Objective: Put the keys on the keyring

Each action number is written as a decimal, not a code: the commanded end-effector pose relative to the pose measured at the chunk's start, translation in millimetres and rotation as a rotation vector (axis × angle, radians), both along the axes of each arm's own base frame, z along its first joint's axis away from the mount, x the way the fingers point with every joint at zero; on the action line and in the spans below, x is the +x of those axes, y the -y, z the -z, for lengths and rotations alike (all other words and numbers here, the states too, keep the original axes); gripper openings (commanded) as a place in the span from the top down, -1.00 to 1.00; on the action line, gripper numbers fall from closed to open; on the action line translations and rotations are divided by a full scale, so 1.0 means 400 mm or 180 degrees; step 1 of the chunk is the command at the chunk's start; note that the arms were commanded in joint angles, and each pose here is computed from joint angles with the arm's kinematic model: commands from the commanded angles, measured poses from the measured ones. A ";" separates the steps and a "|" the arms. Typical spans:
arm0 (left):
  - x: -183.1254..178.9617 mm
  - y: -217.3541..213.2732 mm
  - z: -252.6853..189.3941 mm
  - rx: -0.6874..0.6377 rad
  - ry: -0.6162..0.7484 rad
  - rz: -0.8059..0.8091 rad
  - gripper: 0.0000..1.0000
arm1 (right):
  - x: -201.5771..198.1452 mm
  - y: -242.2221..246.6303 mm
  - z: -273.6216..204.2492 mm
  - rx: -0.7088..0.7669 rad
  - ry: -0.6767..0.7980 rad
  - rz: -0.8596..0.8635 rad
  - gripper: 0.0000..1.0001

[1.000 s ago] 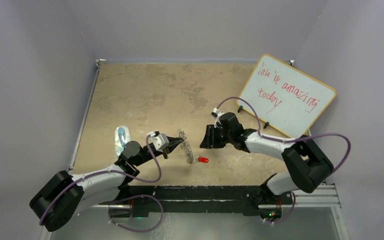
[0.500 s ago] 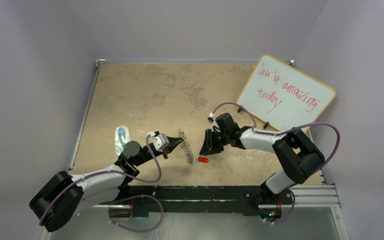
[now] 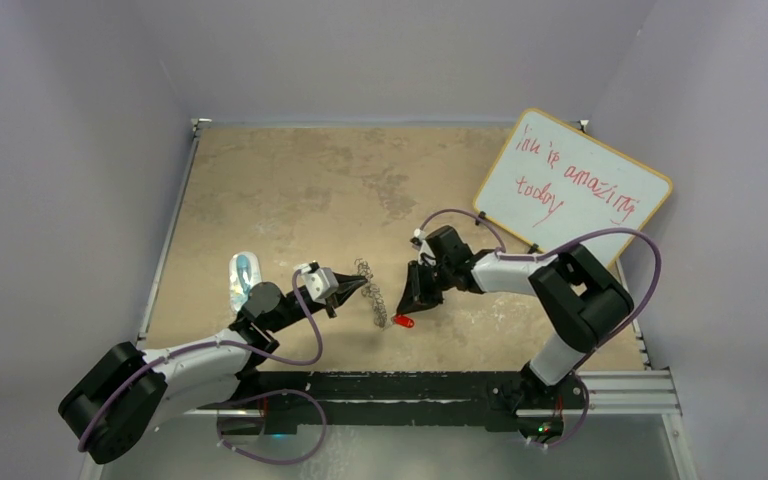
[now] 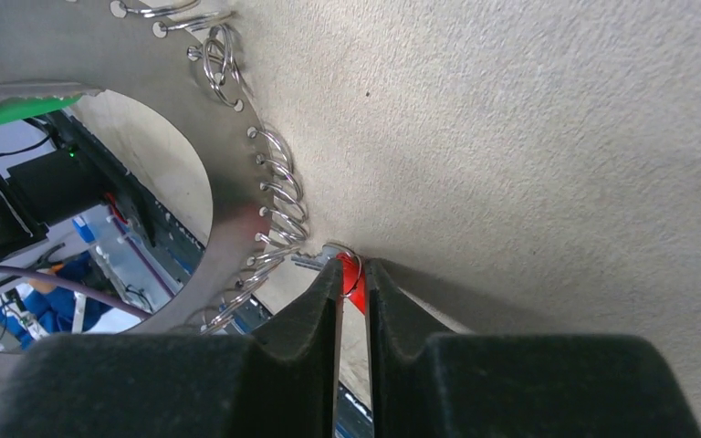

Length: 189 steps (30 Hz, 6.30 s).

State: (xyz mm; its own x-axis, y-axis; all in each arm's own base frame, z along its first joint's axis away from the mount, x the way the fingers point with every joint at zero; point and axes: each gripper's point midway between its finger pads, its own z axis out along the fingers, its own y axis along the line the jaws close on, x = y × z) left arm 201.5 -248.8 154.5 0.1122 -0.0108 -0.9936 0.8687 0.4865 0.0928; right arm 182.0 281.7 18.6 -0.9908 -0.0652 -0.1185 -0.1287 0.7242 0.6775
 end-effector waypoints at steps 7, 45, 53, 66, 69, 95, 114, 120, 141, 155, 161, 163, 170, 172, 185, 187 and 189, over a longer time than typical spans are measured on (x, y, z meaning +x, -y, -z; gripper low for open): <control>0.003 -0.006 -0.017 -0.0006 0.0150 -0.0037 1.00 | 0.019 -0.028 -0.025 0.0078 0.0052 -0.0122 0.96; 0.006 0.008 -0.035 0.0003 0.0160 0.0033 1.00 | 0.073 -0.100 -0.466 0.1013 0.2745 -0.1497 1.00; 0.007 0.010 -0.032 -0.0001 0.0143 0.0035 1.00 | 0.035 -0.151 -0.480 0.1089 0.2851 -0.1746 1.00; 0.004 0.010 -0.034 -0.0012 0.0138 0.0050 1.00 | 0.092 -0.168 -0.493 0.0702 0.3123 -0.1441 1.00; 0.004 0.011 -0.034 -0.0012 0.0139 0.0054 1.00 | 0.101 -0.164 -0.488 0.0641 0.3136 -0.1404 1.00; 0.007 0.013 -0.030 -0.0001 0.0123 0.0047 1.00 | 0.076 -0.122 -0.489 0.0513 0.3247 -0.1431 1.00; 0.007 0.013 -0.034 -0.0016 0.0119 0.0046 1.00 | 0.104 -0.113 -0.425 0.0382 0.3400 -0.1311 1.00; 0.007 0.012 -0.032 -0.0002 0.0122 0.0043 1.00 | 0.086 -0.132 -0.415 0.0542 0.3343 -0.1431 1.00; 0.008 0.021 -0.051 -0.0080 0.0158 0.0082 1.00 | 0.037 -0.161 -0.430 0.0897 0.3241 -0.1745 1.00; 0.008 0.024 -0.047 -0.0068 0.0139 0.0100 1.00 | 0.052 -0.176 -0.466 0.0942 0.3364 -0.1718 1.00; 0.008 0.024 -0.046 -0.0067 0.0135 0.0101 1.00 | 0.055 -0.174 -0.484 0.0958 0.3429 -0.1682 1.00; 0.008 0.024 -0.047 -0.0068 0.0139 0.0103 1.00 | 0.056 -0.173 -0.483 0.0946 0.3429 -0.1674 1.00; 0.008 0.024 -0.047 -0.0072 0.0137 0.0102 1.00 | 0.085 -0.160 -0.491 0.0779 0.3545 -0.1491 1.00; 0.008 0.024 -0.048 -0.0073 0.0138 0.0101 1.00 | 0.096 -0.153 -0.493 0.0719 0.3596 -0.1416 1.00; 0.009 0.023 -0.048 -0.0075 0.0139 0.0092 1.00 | 0.090 -0.151 -0.478 0.0681 0.3602 -0.1536 1.00; 0.009 0.023 -0.047 -0.0074 0.0138 0.0091 1.00 | 0.085 -0.152 -0.481 0.0718 0.3600 -0.1563 1.00; 0.009 0.023 -0.048 -0.0079 0.0141 0.0093 1.00 | 0.083 -0.151 -0.473 0.0703 0.3566 -0.1575 1.00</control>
State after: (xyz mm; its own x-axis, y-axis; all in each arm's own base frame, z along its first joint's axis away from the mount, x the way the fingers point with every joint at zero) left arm 203.4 -251.9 149.7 0.1093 0.0169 -0.9939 0.8742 0.4743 0.1041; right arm 214.5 335.9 182.4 -0.2813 -0.3109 -0.9078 -0.9214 0.3518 0.1650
